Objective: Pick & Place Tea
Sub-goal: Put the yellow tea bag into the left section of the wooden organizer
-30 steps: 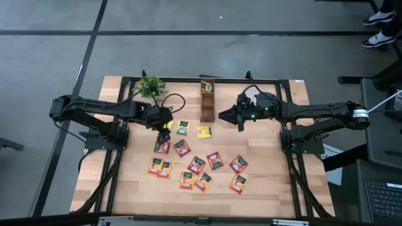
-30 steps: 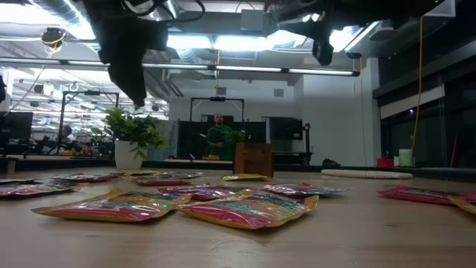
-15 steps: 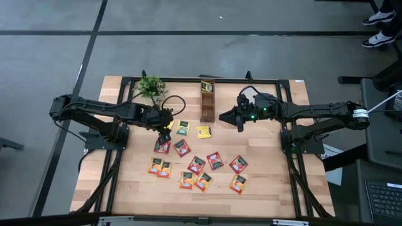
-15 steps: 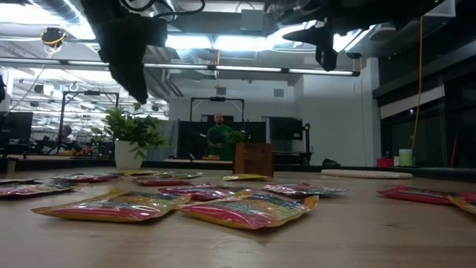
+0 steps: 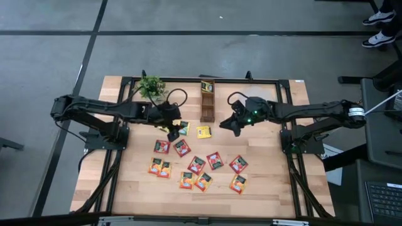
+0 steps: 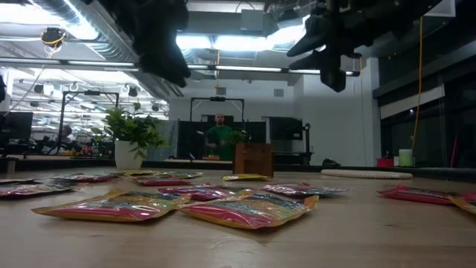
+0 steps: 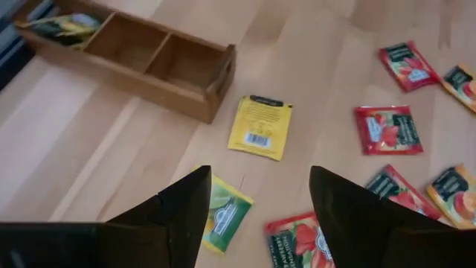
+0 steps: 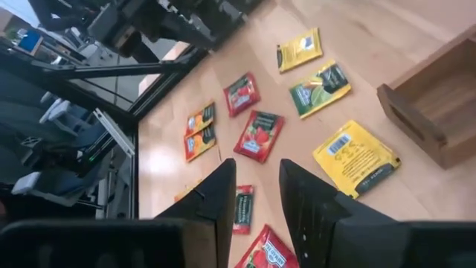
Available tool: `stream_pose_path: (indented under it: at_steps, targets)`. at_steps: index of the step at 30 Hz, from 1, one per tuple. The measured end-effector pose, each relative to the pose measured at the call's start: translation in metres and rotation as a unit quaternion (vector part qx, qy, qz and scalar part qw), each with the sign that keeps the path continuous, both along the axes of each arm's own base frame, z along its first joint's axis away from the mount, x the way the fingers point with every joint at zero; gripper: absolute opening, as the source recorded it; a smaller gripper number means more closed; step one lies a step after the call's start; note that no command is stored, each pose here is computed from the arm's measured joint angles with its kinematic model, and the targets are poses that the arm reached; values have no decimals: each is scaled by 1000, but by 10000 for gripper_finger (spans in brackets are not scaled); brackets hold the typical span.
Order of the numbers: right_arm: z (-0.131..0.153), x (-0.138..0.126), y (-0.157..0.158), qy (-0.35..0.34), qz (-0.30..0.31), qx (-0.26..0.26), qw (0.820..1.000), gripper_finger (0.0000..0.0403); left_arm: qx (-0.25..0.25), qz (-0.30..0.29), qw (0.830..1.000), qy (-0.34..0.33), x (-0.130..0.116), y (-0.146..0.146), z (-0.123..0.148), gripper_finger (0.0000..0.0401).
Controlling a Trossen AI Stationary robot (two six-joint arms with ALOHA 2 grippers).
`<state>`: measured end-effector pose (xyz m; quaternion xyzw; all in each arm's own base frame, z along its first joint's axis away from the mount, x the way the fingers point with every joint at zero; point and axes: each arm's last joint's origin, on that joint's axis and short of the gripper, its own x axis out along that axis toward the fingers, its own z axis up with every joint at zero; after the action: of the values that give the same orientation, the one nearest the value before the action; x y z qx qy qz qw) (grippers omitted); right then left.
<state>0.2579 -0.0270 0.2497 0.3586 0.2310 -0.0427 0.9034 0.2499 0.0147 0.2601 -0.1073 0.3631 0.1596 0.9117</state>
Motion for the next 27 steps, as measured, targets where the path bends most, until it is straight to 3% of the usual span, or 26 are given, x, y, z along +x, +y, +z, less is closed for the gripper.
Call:
stream_pose_path:
  at_steps: [12,21,27]
  targets:
    - [-4,3,0,6,8,6,1000,106,-21,-65,998,11,41,-2,-39,221]
    - [-7,4,0,18,-11,26,999,106,9,-108,993,37,61,0,-68,213]
    - [-7,4,0,20,-12,28,999,106,-22,-106,993,52,66,13,-73,173]
